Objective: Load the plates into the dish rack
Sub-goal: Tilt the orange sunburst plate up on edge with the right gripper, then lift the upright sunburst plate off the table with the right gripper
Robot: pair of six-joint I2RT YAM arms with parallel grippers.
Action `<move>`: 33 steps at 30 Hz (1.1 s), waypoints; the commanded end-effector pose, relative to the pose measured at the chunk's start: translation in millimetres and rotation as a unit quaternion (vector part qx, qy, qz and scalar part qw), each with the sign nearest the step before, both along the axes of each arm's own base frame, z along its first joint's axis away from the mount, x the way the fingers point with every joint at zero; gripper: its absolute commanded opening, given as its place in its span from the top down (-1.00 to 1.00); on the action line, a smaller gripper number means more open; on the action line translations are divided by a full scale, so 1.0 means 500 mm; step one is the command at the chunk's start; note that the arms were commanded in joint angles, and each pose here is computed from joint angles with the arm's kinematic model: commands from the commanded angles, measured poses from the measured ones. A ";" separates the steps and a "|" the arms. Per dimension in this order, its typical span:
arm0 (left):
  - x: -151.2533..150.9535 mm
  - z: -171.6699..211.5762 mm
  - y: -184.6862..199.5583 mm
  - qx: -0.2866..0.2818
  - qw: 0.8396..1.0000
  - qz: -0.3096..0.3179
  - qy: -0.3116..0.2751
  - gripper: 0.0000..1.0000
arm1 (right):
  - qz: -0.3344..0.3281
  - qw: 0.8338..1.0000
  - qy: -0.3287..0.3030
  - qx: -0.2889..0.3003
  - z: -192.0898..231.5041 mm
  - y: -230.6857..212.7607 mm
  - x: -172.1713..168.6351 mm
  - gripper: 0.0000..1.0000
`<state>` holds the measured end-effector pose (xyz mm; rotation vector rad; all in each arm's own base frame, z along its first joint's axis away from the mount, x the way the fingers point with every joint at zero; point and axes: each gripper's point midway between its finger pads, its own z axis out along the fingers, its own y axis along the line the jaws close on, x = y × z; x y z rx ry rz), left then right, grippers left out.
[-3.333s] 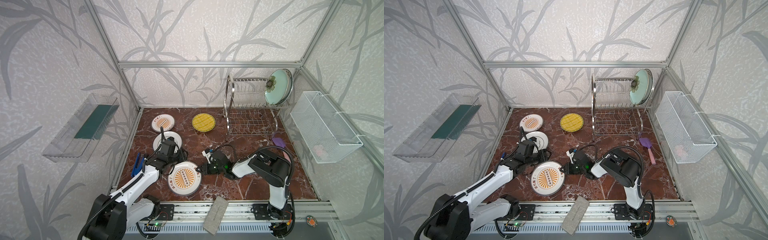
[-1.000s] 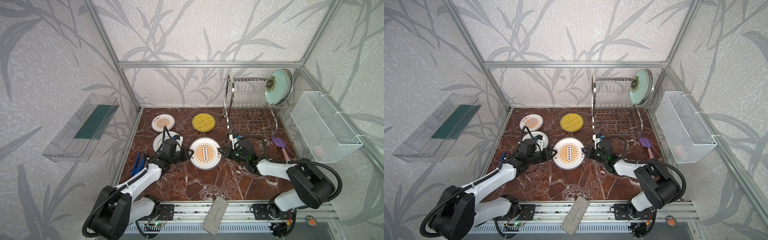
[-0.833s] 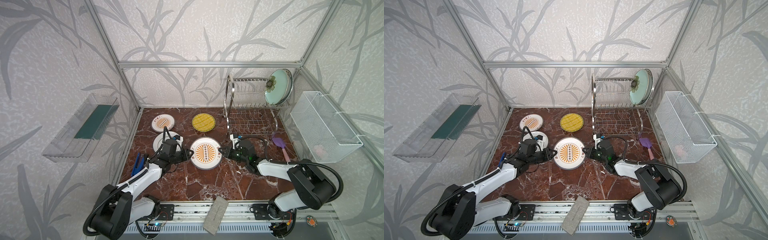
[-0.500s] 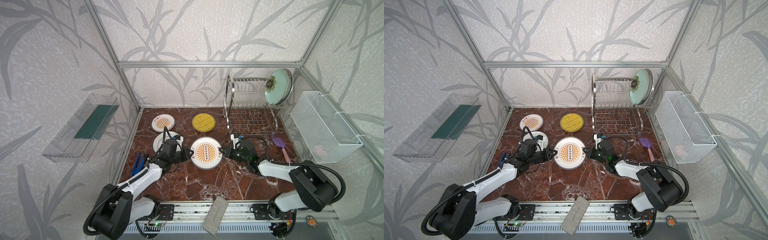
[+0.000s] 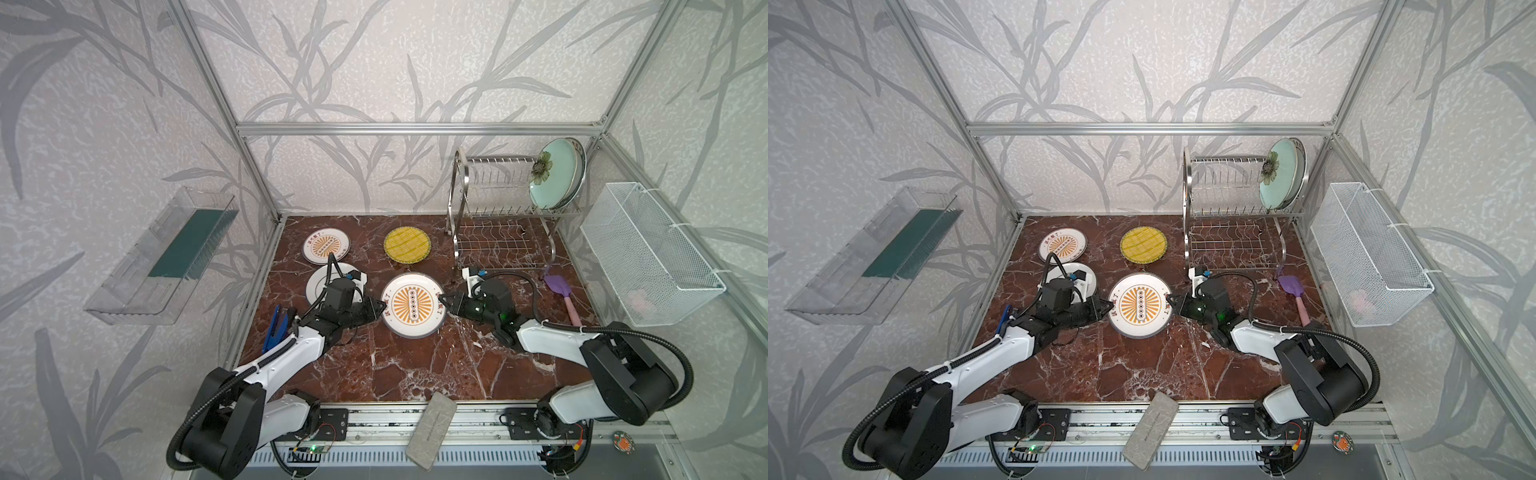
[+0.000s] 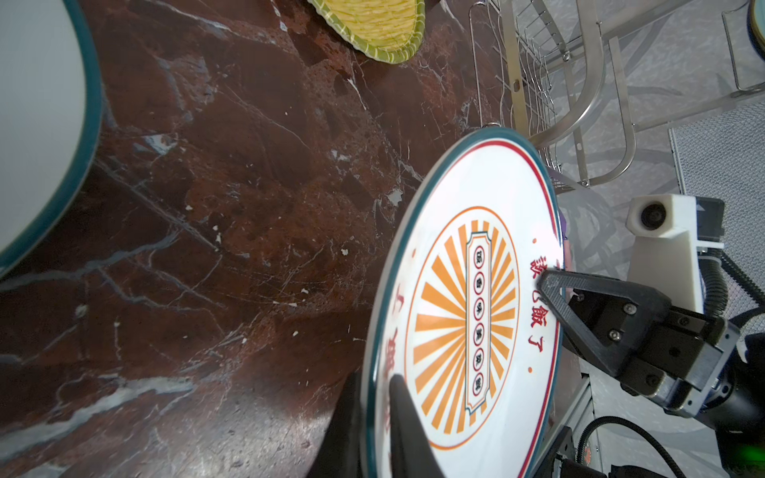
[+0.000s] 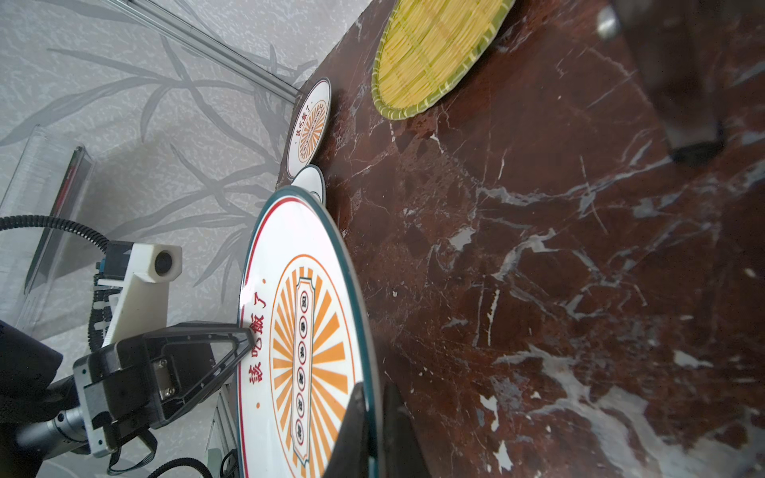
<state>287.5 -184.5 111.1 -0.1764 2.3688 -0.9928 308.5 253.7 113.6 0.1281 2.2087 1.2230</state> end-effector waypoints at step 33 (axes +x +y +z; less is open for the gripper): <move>0.004 0.123 -0.009 -0.062 0.995 0.014 -0.080 1.00 | 0.028 0.997 -0.030 0.059 0.047 0.034 0.010 0.36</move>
